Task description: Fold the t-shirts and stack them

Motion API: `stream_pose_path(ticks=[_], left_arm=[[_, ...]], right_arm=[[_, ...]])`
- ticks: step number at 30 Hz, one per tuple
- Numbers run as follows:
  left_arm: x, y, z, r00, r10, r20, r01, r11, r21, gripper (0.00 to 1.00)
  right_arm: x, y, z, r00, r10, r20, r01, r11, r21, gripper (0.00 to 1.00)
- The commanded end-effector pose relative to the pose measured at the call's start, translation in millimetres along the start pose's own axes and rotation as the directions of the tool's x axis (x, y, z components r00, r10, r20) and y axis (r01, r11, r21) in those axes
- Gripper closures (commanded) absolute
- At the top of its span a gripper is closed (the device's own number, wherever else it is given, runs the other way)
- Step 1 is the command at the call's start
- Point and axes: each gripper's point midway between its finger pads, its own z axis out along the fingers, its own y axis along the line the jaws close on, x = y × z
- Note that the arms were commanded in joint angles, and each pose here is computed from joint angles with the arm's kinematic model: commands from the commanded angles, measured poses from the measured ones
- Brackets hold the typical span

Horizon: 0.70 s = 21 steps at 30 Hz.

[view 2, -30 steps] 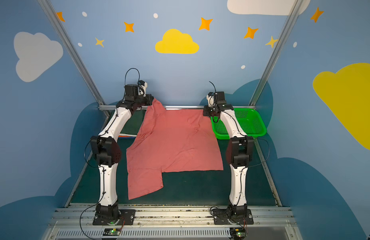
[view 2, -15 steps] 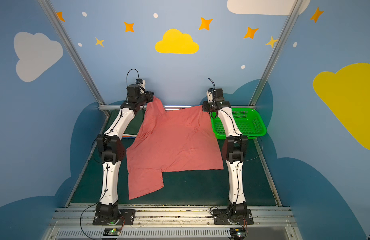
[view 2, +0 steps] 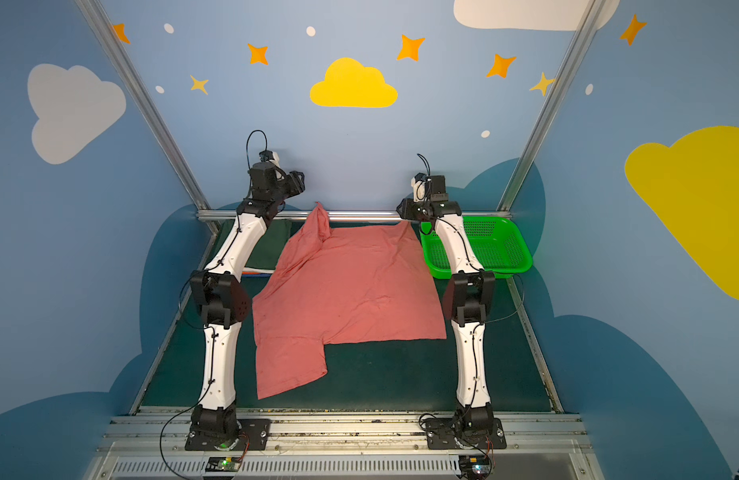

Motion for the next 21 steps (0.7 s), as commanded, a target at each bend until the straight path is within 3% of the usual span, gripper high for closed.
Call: stream_pose_path(ticks=[1, 5, 10, 12, 16, 21], left_arm=[[-27.1, -10.6, -65.6, 0.998, -0.006, -0.068, 0.002, 0.999, -0.054, 0.45], [26.8, 12.0, -113.0, 0.965, -0.086, -0.246, 0.048, 0.987, -0.155, 0.79], [123.0, 62.8, -157.7, 0.907, -0.194, -0.373, 0.076, 0.948, -0.309, 0.94], [156.6, 83.8, -170.2, 0.887, -0.228, -0.403, 0.07, 0.927, -0.369, 0.95], [210.5, 112.1, -184.4, 0.832, -0.279, -0.48, 0.048, 0.897, -0.44, 0.95], [247.9, 124.6, -184.4, 0.771, -0.291, -0.566, 0.004, 0.891, -0.453, 0.95]], right_arm=[[-14.6, 52.1, -59.5, 0.997, -0.075, 0.033, 0.078, 0.993, -0.091, 0.49], [34.6, 62.6, -81.1, 0.995, -0.089, -0.048, 0.086, 0.994, -0.069, 0.54], [118.9, 55.1, -89.8, 0.972, -0.07, -0.225, 0.073, 0.997, 0.005, 0.91], [152.8, 47.4, -90.9, 0.951, -0.042, -0.306, 0.056, 0.998, 0.038, 1.0], [214.0, 26.3, -91.7, 0.903, 0.036, -0.428, 0.015, 0.993, 0.114, 1.0], [262.3, -0.3, -92.1, 0.859, 0.096, -0.502, 0.018, 0.976, 0.218, 1.0]])
